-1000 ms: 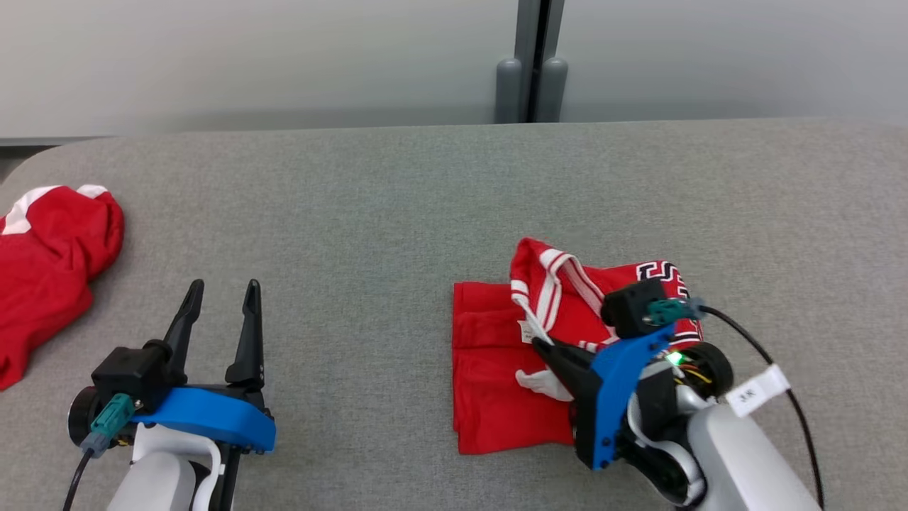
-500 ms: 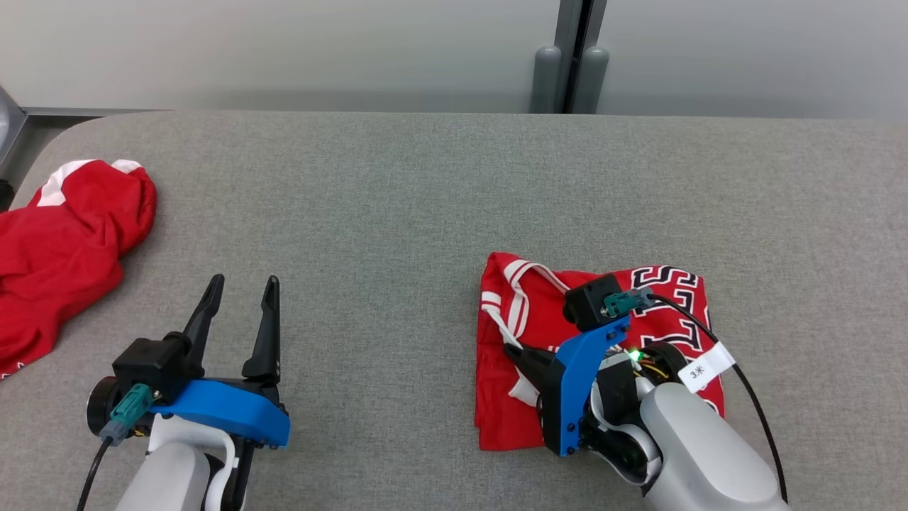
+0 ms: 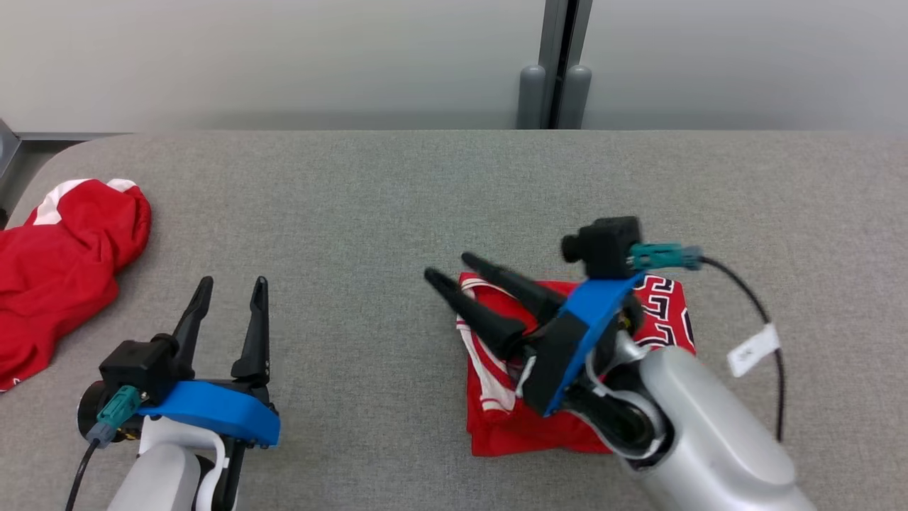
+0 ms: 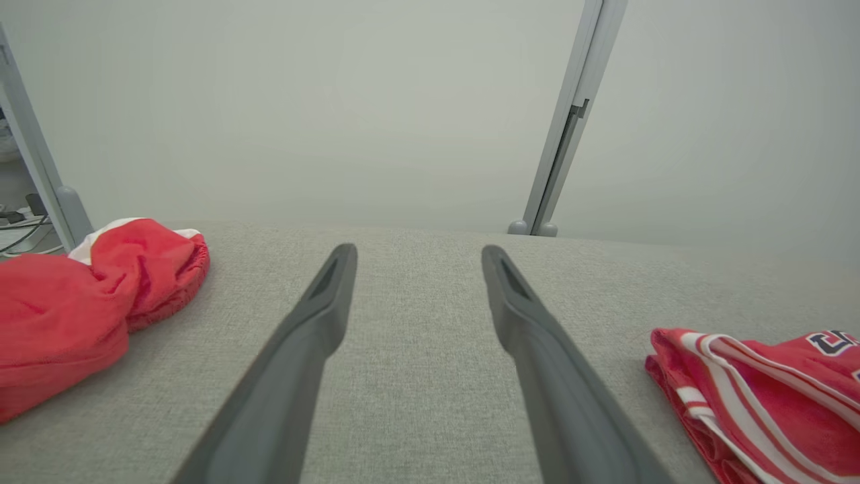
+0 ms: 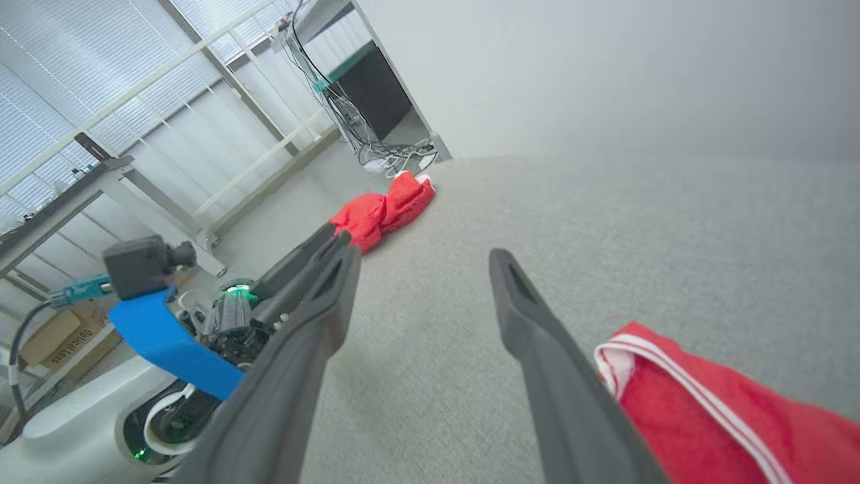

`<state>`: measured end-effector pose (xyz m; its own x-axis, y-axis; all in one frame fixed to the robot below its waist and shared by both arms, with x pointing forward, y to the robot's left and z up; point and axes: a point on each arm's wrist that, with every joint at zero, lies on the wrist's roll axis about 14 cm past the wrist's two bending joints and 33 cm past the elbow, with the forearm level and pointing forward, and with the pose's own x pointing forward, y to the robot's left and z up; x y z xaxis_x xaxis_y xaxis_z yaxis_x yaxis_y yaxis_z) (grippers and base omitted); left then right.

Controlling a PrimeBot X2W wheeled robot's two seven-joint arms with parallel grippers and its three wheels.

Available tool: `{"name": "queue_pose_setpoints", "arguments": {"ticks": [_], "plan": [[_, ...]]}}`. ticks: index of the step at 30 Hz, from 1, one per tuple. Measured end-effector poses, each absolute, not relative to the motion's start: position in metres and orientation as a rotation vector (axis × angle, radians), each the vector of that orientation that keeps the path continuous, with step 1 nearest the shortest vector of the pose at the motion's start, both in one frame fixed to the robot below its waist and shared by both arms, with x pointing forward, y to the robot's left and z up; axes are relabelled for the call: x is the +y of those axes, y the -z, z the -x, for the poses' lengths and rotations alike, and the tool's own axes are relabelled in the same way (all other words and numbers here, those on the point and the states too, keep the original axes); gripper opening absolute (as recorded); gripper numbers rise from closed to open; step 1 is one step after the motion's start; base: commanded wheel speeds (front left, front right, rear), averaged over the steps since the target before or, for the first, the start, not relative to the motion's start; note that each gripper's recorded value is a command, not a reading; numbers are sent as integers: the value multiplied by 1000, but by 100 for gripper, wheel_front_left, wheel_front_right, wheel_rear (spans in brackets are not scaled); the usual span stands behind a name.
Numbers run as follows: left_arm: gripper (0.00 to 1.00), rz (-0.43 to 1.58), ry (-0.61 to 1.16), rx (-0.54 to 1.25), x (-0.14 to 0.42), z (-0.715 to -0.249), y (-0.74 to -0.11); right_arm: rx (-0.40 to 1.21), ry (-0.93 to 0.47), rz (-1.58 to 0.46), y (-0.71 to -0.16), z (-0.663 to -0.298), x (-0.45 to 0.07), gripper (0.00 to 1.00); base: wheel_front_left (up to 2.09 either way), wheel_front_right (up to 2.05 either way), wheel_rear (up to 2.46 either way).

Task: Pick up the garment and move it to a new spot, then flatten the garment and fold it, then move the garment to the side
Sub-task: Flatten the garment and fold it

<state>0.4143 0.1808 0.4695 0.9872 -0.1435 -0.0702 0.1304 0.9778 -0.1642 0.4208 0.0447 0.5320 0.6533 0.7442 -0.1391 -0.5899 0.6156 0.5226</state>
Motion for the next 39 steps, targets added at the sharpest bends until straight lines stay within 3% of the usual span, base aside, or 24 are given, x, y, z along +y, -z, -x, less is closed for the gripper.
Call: {"name": "queue_pose_setpoints", "arguments": {"ticks": [4,10,15,16,17,19,26,32,39], "plan": [[100,158,124,69,187,-412,-473,193,-642,-390,-555,-438,-22,100,0,0,0],[100,158,119,54,190,-409,-478,163,-334,-202,-523,-436,-128,100,0,0,0],[100,166,119,54,188,-407,-477,215,-252,-98,-485,-414,-143,100,0,0,0],[100,167,119,55,188,-408,-477,238,-259,-98,-477,-410,-136,82,0,0,0],[100,167,119,57,188,-408,-476,262,-273,-89,-468,-406,-129,42,0,0,0],[100,167,118,60,188,-408,-475,309,-308,-74,-453,-400,-114,0,0,0,0],[100,165,107,68,192,-408,-472,449,-495,17,-417,-387,-47,0,0,0,0],[100,166,96,62,196,-407,-474,568,-715,50,-393,-354,16,0,0,0,0],[100,167,82,75,201,-405,-469,572,-875,-161,-417,-332,69,0,0,0,0]]}}
